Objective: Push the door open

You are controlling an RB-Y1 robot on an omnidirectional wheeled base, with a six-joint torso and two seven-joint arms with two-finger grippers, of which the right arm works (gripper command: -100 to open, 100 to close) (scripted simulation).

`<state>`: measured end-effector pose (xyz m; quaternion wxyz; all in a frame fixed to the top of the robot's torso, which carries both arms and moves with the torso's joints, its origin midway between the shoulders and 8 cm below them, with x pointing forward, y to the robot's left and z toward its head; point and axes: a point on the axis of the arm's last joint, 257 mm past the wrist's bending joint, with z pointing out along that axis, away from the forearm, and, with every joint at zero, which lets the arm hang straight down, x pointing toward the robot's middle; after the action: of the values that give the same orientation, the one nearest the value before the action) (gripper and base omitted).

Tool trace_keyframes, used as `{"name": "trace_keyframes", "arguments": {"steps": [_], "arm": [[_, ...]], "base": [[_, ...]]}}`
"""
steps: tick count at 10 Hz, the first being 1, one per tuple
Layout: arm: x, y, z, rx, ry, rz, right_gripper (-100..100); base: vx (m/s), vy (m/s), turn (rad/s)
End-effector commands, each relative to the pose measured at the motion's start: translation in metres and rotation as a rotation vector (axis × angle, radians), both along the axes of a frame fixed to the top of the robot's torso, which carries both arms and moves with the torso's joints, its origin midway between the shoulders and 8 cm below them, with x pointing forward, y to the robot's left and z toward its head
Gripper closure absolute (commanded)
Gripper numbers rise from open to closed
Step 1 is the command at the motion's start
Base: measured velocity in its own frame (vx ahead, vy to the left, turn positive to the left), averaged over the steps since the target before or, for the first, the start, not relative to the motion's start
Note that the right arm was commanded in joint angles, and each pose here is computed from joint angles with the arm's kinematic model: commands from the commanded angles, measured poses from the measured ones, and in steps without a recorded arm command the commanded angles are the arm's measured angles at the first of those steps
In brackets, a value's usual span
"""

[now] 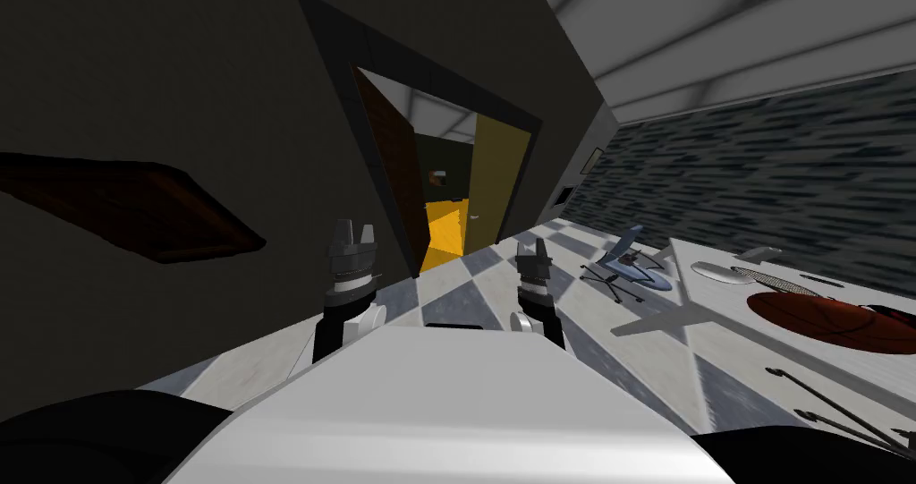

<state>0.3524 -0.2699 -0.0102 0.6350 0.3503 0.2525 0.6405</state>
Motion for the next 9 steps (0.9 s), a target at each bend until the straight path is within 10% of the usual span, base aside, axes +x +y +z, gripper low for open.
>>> {"name": "trace_keyframes", "arguments": {"steps": [1,9], "arm": [[0.005,0.0,-0.009,-0.005,0.014,0.005,-100],[0.031,-0.003,-0.057,-0.024,0.091,0.024,-100]], "base": [[0.151,-0.023,0.097],[0.077,-0.05,0.095]]}}
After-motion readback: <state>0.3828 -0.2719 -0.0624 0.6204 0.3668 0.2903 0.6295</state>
